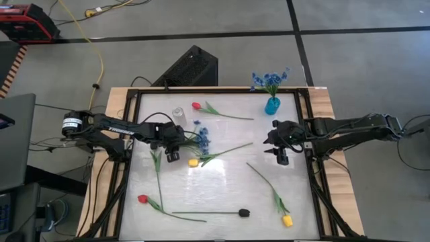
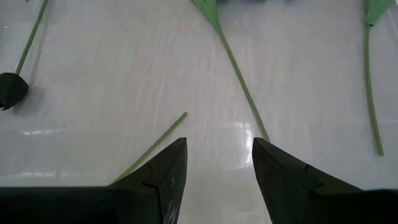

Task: Sort flowers into vase by color
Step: Put the blue flower into the blue vase

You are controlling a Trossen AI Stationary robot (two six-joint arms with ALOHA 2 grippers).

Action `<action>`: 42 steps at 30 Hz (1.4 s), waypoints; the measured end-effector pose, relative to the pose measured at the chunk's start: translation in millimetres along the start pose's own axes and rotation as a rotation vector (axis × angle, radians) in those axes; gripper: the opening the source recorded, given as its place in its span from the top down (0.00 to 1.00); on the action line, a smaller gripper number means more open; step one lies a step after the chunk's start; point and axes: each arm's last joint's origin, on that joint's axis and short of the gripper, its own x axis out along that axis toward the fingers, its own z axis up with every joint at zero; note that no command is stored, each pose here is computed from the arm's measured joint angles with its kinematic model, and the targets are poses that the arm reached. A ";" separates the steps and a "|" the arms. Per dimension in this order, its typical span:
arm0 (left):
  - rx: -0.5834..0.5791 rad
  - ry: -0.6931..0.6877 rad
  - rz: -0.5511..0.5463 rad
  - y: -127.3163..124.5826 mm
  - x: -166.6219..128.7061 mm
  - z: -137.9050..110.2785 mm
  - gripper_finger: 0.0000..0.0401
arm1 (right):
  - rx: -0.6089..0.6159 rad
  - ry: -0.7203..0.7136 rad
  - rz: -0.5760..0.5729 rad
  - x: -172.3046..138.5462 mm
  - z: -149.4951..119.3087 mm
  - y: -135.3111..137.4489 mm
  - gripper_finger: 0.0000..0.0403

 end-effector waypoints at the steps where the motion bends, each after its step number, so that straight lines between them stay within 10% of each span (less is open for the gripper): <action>1: 0.000 -0.003 -0.005 -0.2 0.1 0.2 0.79 | 0.000 0.000 0.000 0.0 0.0 -0.1 0.49; 9: 0.026 -0.116 0.046 2.3 -13.5 10.0 0.96 | 0.000 -0.006 0.000 0.0 0.6 0.0 0.49; 21: 0.012 -0.734 0.308 17.9 -131.8 21.2 0.97 | 0.052 -0.090 0.005 -0.3 8.8 0.2 0.49; 31: 0.044 -1.206 -0.010 16.1 -192.3 14.4 0.97 | 0.075 -0.212 0.021 5.0 23.9 2.2 0.49; 42: 0.073 -1.339 -0.161 -8.4 -166.0 60.1 0.97 | -0.073 -0.574 0.023 40.0 72.1 8.6 0.49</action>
